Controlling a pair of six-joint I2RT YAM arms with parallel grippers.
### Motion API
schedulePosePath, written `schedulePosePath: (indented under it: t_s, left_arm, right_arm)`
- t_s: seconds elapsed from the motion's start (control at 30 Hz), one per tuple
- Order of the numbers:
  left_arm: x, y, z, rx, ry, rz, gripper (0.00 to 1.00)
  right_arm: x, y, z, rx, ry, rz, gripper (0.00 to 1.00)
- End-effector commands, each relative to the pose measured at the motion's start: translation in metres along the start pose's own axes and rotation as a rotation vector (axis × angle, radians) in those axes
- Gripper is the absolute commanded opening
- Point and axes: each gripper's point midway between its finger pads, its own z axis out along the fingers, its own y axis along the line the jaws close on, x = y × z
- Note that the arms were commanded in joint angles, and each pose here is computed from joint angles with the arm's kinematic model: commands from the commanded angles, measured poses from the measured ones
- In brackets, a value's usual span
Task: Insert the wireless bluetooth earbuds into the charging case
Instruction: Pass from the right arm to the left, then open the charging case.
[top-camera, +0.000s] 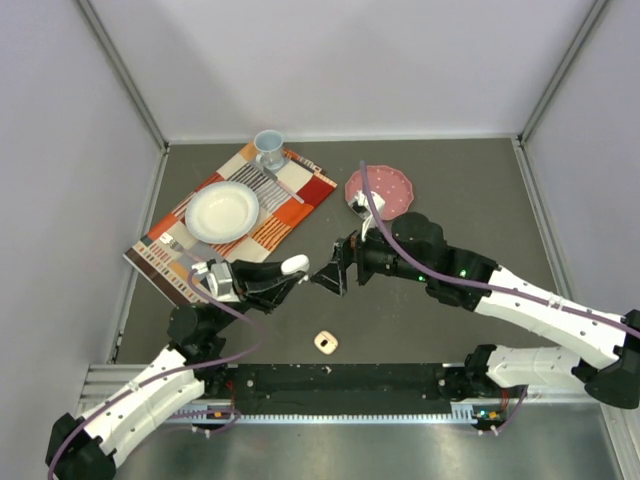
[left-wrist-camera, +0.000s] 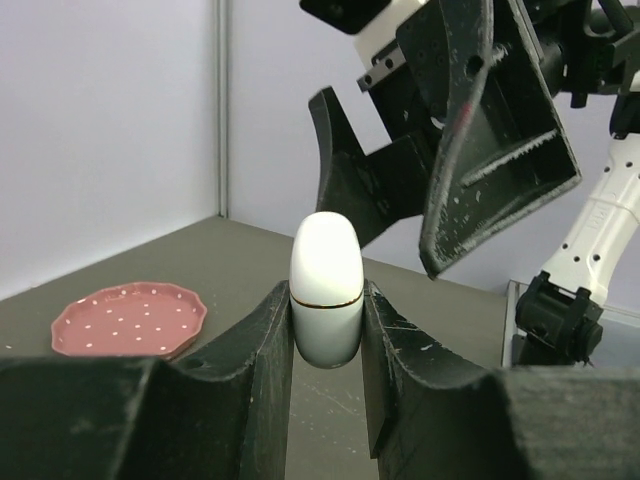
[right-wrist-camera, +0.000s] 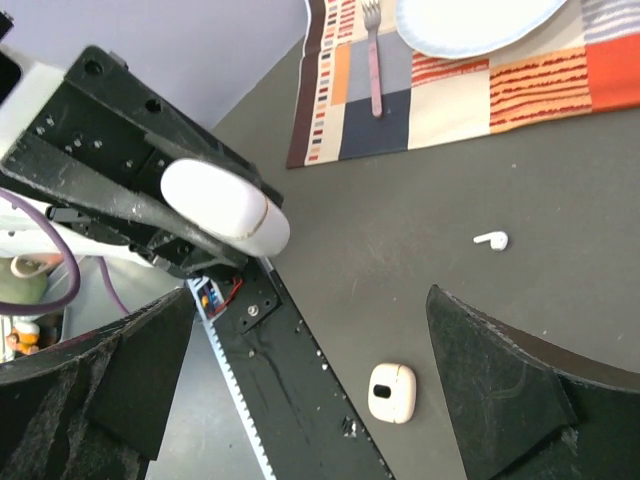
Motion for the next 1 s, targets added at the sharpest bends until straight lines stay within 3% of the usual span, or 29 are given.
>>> schedulePosePath:
  t_s: [0.0,0.6,0.97]
  left_arm:
    - [-0.019,-0.016,0.008,0.084,-0.03,0.015,0.0]
    - [-0.023,-0.021,0.01,0.11,-0.041,0.006,0.0]
    - [-0.026,-0.042,0.011,0.225,-0.006,-0.009,0.0]
  right_arm:
    - [-0.038,0.013,-0.003,-0.011,-0.104,-0.045,0.99]
    - [-0.037,0.003,0.007,0.039,-0.104,-0.021,0.99]
    - [-0.049,0.0,0.009,0.069,-0.149,-0.028,0.99]
